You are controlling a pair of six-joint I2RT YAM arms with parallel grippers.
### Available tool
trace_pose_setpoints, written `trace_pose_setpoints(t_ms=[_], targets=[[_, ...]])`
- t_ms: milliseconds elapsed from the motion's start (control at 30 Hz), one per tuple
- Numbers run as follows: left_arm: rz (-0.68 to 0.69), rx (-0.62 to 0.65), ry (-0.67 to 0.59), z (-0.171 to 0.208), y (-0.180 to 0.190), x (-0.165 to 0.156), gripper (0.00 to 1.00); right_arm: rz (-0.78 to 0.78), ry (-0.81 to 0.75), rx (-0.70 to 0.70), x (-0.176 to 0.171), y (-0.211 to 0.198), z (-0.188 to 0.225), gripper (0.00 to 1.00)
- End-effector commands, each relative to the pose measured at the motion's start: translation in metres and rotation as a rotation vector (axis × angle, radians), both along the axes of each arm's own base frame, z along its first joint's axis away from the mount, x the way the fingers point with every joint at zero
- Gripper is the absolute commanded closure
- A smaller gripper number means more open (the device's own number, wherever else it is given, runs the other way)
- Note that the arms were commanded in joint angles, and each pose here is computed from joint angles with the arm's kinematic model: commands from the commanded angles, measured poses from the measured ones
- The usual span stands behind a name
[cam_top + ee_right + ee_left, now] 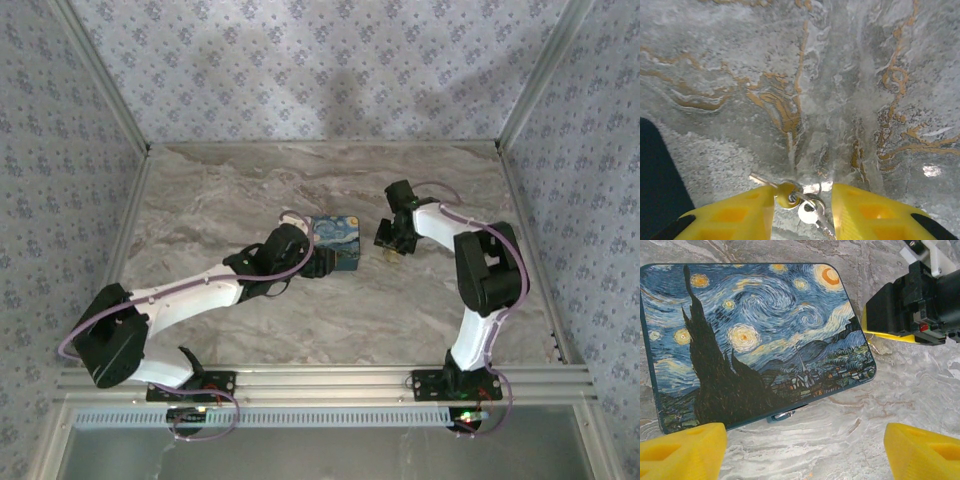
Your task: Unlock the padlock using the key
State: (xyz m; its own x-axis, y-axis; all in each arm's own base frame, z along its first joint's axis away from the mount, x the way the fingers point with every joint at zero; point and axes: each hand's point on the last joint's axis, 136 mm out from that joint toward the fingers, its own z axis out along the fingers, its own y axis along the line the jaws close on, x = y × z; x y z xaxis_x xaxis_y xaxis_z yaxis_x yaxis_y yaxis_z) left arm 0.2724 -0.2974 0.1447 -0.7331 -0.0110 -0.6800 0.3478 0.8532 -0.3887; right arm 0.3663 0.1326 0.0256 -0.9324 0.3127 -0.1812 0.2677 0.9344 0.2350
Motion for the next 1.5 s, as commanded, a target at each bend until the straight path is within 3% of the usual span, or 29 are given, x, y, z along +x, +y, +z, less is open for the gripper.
trace_pose_setpoints(t_ms=[0,133,467,667,1100,1467], targets=[[0.015,-0.008,-0.008,0.001,-0.002,0.003,0.18,-0.026,0.031,-0.01,-0.003,-0.002,-0.006,0.65],[0.019,-0.006,-0.005,-0.001,-0.002,0.003,0.18,-0.028,0.037,-0.001,-0.004,-0.001,-0.006,0.67],[0.04,0.004,0.0,-0.005,0.003,0.003,0.19,-0.041,0.059,0.031,-0.011,0.002,-0.016,0.92],[0.054,0.007,0.0,-0.004,0.005,0.004,0.19,-0.051,0.024,0.062,-0.011,0.001,-0.004,0.96],[0.086,-0.024,-0.012,0.007,0.007,0.011,0.17,-0.085,-0.246,0.292,0.001,-0.003,0.074,1.0],[0.07,-0.264,-0.054,0.068,0.004,0.039,0.18,-0.023,-0.487,0.432,-0.006,-0.001,0.169,1.0]])
